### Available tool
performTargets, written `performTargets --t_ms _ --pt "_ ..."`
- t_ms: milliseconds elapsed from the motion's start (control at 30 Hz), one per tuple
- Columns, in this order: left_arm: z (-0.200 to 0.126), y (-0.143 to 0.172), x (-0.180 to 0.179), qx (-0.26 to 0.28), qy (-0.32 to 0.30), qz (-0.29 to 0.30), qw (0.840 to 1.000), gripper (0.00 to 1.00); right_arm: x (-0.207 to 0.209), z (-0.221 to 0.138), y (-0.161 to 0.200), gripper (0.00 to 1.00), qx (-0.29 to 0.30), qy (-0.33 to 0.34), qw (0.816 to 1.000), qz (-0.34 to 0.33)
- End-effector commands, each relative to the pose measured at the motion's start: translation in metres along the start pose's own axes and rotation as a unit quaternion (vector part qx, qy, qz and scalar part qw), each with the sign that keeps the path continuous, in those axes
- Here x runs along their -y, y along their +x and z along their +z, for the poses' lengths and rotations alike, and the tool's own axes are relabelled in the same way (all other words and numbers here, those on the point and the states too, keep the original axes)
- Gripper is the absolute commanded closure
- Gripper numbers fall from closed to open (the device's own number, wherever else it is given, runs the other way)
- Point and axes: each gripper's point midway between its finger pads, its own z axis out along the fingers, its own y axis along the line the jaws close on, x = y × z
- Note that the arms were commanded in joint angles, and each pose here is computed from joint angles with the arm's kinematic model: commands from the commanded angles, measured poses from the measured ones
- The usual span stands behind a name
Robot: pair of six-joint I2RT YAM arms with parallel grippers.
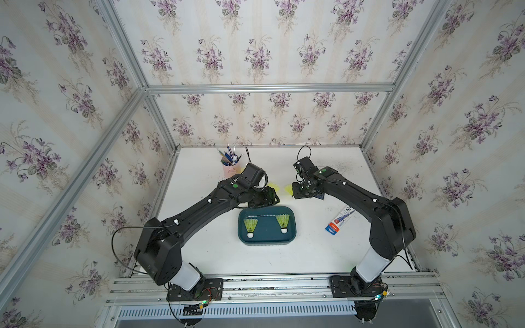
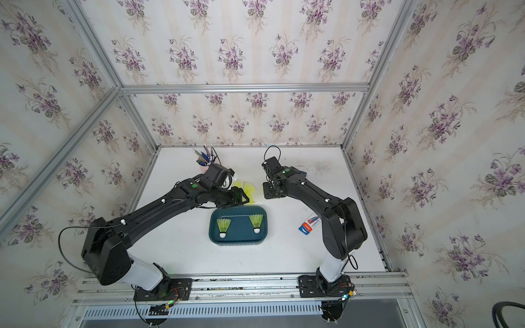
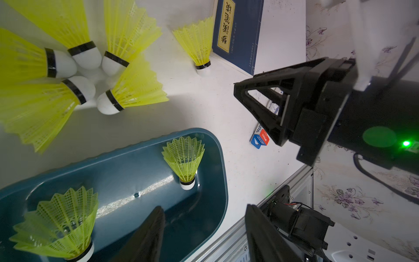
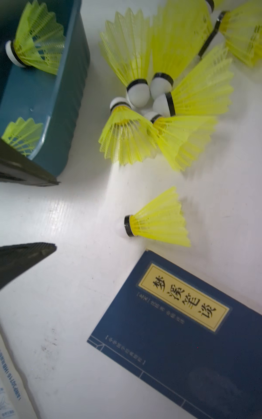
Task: Put the shuttlecocks into the storage box
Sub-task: Pick up the shuttlecock at the center of the board.
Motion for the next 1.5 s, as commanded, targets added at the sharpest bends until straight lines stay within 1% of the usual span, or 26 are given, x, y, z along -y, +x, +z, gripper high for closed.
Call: performTargets --t_ms 0,200,400,567,933,1467 --pt "0.014 -0.016 0.012 0.011 0.015 0.0 1.0 0.4 0.008 0.011 -0.01 0.55 0.014 -0.005 1.0 -0.008" --pt "0.045 -0.027 0.007 0.001 -0.002 -0.019 1.0 0.41 0.017 0.037 -0.014 0.53 0.006 0.0 1.0 -0.009" --pt "0.062 -0.037 0.007 -0.002 -0.005 -0.02 1.0 0.41 0.018 0.055 -0.016 0.51 -0.001 -0.004 1.0 -0.013" --pt "0.073 -0.04 0.001 -0.008 -0.013 -0.026 1.0 0.41 0.019 0.07 -0.01 0.51 -0.016 -0.003 1.0 -0.013" --pt "0.076 -0.042 -0.012 -0.013 -0.025 -0.03 0.999 0.41 0.015 0.086 -0.008 0.52 -0.028 -0.011 0.999 -0.014" --pt "0.074 -0.042 -0.012 -0.014 -0.025 -0.022 0.999 0.41 0.013 0.1 -0.011 0.58 -0.037 -0.009 0.999 -0.018"
